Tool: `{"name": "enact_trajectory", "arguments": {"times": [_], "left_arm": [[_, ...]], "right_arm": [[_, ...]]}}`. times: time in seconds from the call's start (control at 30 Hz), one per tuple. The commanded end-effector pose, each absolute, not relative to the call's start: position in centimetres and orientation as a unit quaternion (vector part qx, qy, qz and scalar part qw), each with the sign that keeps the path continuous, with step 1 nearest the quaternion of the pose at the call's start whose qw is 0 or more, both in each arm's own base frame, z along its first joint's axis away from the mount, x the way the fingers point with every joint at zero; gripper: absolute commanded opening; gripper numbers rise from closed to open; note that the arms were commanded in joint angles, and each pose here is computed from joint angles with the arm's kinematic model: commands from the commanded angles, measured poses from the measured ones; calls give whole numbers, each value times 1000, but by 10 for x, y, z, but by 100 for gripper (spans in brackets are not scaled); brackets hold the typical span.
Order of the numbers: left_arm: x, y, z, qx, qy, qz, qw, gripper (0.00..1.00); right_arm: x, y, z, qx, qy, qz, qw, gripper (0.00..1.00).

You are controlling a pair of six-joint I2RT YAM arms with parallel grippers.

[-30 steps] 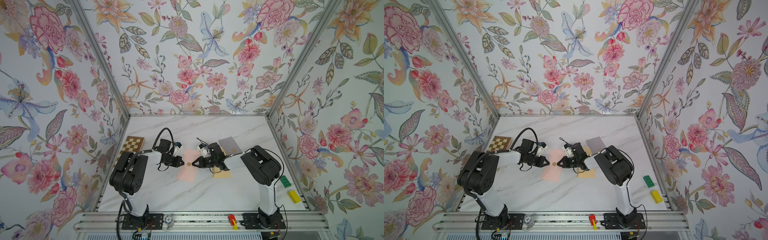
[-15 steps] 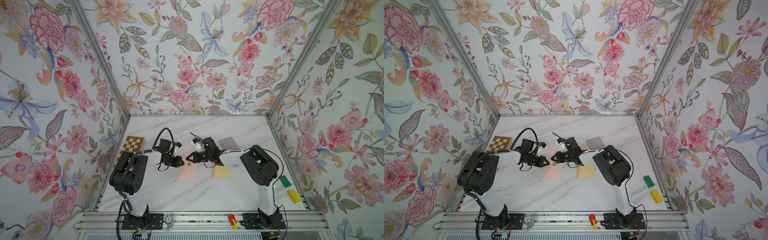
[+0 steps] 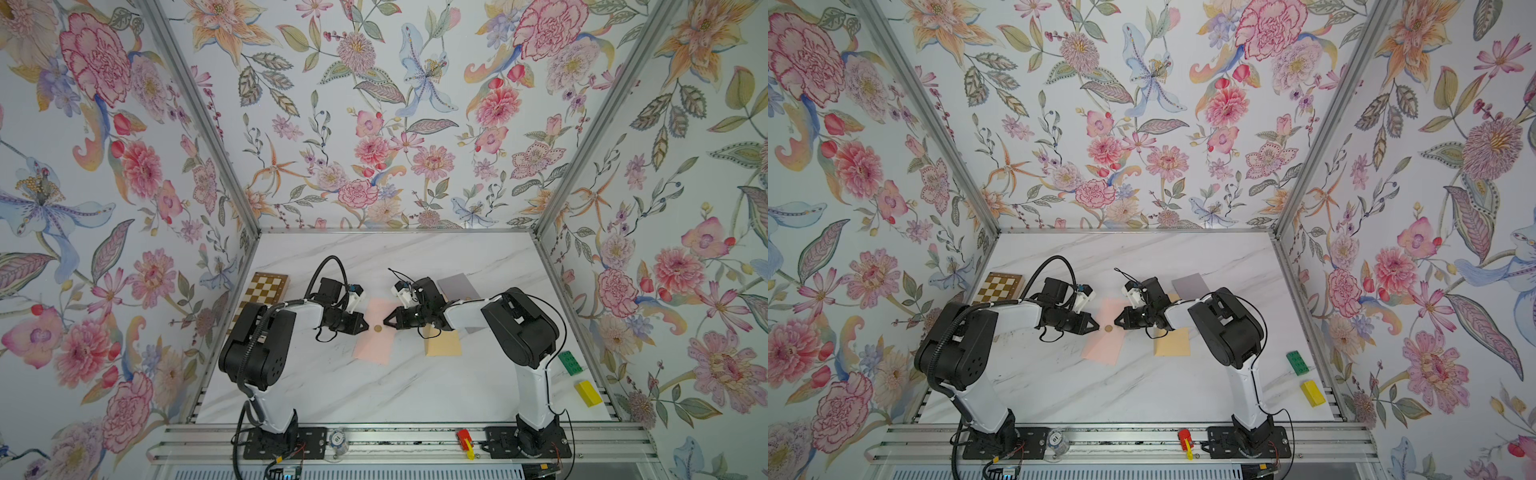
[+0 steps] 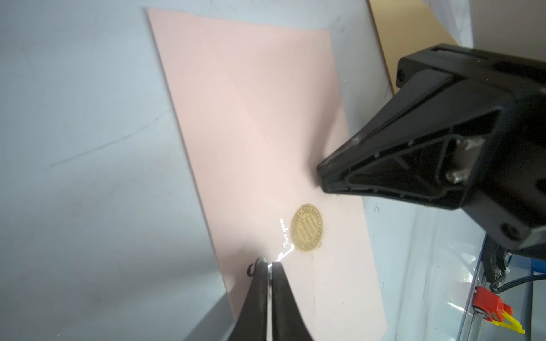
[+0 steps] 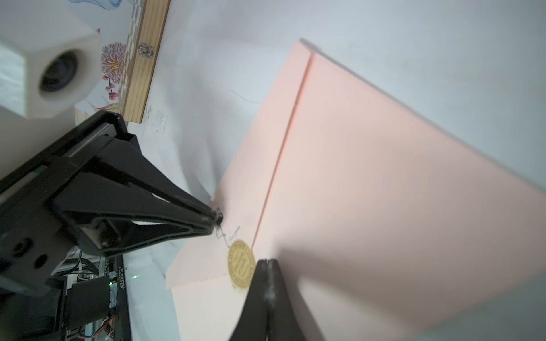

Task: Fold the letter paper in half and place it into the envelope
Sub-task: Fold the envelope flap on the envelope, then reset both arms

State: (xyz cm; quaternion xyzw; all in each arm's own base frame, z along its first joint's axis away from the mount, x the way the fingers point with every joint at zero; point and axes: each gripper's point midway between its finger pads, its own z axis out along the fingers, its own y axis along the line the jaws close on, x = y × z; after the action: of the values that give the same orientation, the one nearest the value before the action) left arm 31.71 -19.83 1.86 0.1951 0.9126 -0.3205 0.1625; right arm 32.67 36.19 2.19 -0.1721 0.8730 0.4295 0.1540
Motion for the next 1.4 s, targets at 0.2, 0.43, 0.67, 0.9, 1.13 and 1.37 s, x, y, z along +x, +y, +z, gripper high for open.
{"name": "enact_trajectory", "arguments": {"times": [0.2,0.43,0.67,0.9,1.13,1.37], "left_arm": [[354,-178,97,187,901,-239,311,26],[376,-145,180,166,857,-147,465,36],[363,-92,242,134,772,-19,621,51],[354,-49,253,86,740,63,664,100],[358,-29,233,75,741,113,658,100],[370,-17,200,71,756,123,639,100]], "right_arm": [[323,372,110,-280,814,450,238,11],[353,335,180,-315,812,323,372,32],[393,193,194,-225,839,210,449,39],[393,56,183,-96,837,133,522,41],[363,24,152,-81,788,89,604,45],[369,27,132,-88,757,64,645,46]]}}
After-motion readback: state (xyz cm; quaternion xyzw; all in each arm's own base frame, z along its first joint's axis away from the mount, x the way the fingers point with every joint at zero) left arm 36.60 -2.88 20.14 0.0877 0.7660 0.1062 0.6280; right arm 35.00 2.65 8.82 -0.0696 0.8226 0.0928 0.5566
